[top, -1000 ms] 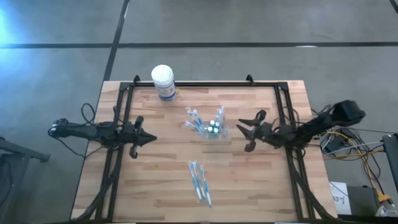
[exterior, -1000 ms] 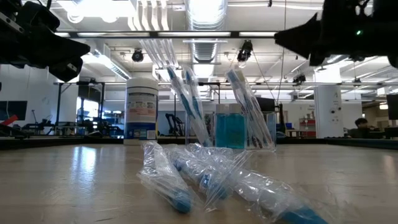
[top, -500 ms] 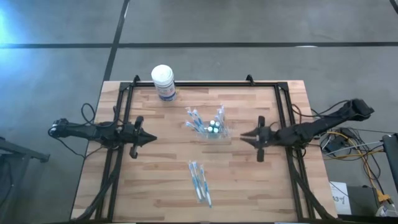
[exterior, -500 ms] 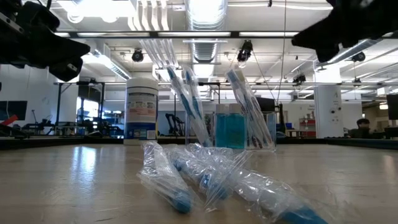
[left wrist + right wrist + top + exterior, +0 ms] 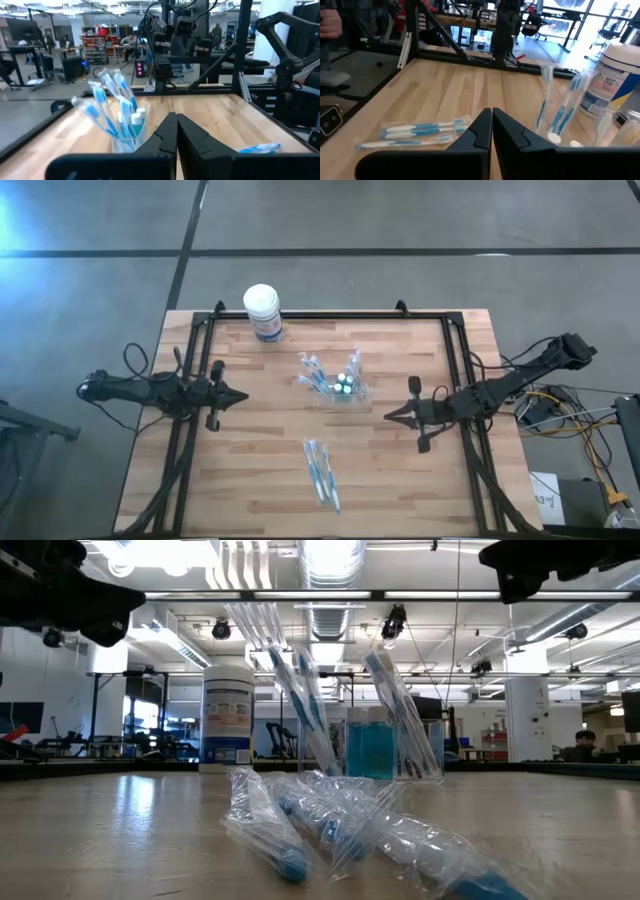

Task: Pick & Place toothbrushing station
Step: Put the blue toothbrush into the transparent organizer

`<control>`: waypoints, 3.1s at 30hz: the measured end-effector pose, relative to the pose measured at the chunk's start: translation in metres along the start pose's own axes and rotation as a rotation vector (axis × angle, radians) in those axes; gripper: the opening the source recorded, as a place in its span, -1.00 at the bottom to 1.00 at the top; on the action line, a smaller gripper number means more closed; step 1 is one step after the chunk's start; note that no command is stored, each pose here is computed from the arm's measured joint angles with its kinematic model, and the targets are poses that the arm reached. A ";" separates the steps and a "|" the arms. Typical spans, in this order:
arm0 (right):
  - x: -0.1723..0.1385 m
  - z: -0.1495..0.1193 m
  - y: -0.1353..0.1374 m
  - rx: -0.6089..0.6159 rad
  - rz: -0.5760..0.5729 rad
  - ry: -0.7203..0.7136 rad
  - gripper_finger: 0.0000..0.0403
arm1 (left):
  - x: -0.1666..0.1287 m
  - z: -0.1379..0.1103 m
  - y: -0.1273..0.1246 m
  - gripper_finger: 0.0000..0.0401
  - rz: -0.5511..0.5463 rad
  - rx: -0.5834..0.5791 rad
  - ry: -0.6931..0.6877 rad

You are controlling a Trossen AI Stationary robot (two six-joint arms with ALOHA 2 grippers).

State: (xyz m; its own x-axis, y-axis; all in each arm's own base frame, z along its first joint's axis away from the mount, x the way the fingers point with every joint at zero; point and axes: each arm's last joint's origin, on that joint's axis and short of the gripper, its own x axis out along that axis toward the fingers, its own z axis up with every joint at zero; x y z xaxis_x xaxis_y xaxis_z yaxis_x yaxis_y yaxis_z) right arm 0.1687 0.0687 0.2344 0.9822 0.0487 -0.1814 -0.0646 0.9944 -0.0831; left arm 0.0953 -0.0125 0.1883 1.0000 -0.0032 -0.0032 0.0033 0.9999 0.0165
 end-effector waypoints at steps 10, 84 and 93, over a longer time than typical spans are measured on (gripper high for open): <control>-0.001 0.000 0.000 0.006 -0.001 -0.001 -0.96 | -0.003 0.010 0.001 -0.98 0.002 0.038 -0.006; 0.258 -0.019 0.072 0.664 -0.245 1.053 -0.07 | -0.003 -0.003 -0.002 -0.93 -0.092 -0.068 0.099; 0.252 -0.036 0.072 0.646 -0.267 1.097 -0.07 | -0.003 -0.003 -0.003 -0.93 -0.114 -0.095 0.102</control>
State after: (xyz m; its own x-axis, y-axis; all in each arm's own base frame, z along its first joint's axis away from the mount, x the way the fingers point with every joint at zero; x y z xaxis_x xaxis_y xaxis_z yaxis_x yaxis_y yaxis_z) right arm 0.4056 0.1490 0.1477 0.2762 0.0474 -0.9599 0.5069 0.8414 0.1874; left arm 0.0926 -0.0155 0.1857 0.9876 -0.1196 -0.1013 0.1113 0.9902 -0.0842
